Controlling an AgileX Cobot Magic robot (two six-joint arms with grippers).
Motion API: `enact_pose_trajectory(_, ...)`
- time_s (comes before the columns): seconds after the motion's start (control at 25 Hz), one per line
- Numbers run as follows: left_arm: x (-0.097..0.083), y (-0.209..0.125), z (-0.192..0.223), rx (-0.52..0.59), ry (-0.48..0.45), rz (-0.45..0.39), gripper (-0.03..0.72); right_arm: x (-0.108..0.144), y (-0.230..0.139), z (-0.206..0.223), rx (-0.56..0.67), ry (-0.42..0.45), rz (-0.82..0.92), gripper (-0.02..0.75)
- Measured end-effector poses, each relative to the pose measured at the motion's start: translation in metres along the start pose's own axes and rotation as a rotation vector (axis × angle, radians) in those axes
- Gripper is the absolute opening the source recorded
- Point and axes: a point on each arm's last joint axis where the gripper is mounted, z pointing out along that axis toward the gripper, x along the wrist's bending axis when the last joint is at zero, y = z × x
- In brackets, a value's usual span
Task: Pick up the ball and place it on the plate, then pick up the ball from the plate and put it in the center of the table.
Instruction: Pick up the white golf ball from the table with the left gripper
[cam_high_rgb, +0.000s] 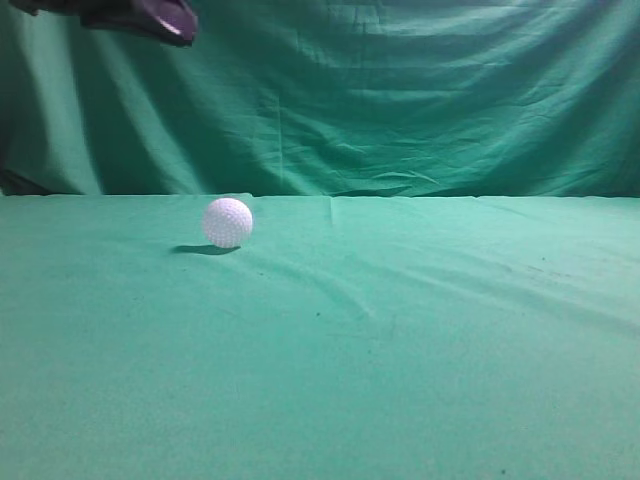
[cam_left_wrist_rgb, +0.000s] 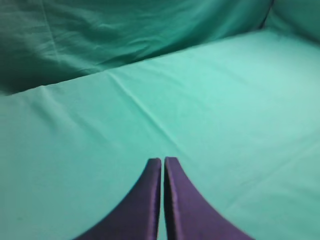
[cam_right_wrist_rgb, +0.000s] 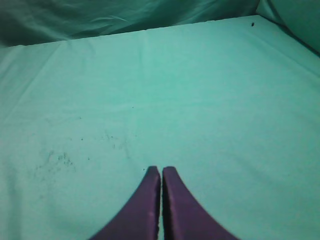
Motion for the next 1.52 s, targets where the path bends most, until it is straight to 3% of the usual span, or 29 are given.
enact_pose_trajectory(0.08, -0.003, -0.005, 0.001, 0.055, 0.018, 0.105, 0.000, 0.000, 0.000, 0.000, 0.000, 0.000, -0.002, 0.000)
enact_pose_trajectory(0.16, -0.006, -0.013, 0.001, 0.141, 0.036, 0.136, 0.000, 0.000, 0.000, 0.000, 0.000, 0.000, -0.002, 0.000)
enact_pose_trajectory(0.4, -0.002, -0.034, -0.004, 0.440, 0.143, 0.051, 0.000, 0.000, 0.000, 0.000, 0.000, 0.000, -0.002, 0.000)
enact_pose_trajectory(0.64, 0.001, -0.010, -0.007, 0.596, 0.200, 0.003, 0.000, 0.000, 0.000, 0.000, 0.000, 0.000, -0.002, 0.000)
enact_pose_trajectory(0.88, -0.010, 0.022, -0.004, 0.684, 0.063, 0.011, 0.000, 0.000, 0.000, 0.000, 0.000, 0.000, -0.002, 0.000)
enact_pose_trajectory(1.04, -0.017, 0.037, -0.001, 0.658, -0.021, 0.022, 0.000, 0.000, 0.000, 0.000, 0.000, 0.000, -0.002, 0.000)
enact_pose_trajectory(1.28, -0.020, 0.037, 0.020, 0.747, -0.103, 0.034, 0.000, 0.000, 0.000, 0.000, 0.000, 0.000, -0.002, 0.000)
enact_pose_trajectory(1.36, -0.022, 0.034, 0.031, 0.797, -0.142, 0.049, 0.047, 0.000, 0.000, 0.000, 0.000, 0.000, -0.002, 0.000)
enact_pose_trajectory(1.52, -0.026, 0.025, 0.059, 0.850, -0.179, 0.061, 0.215, 0.000, 0.000, 0.000, 0.000, 0.000, -0.002, 0.000)
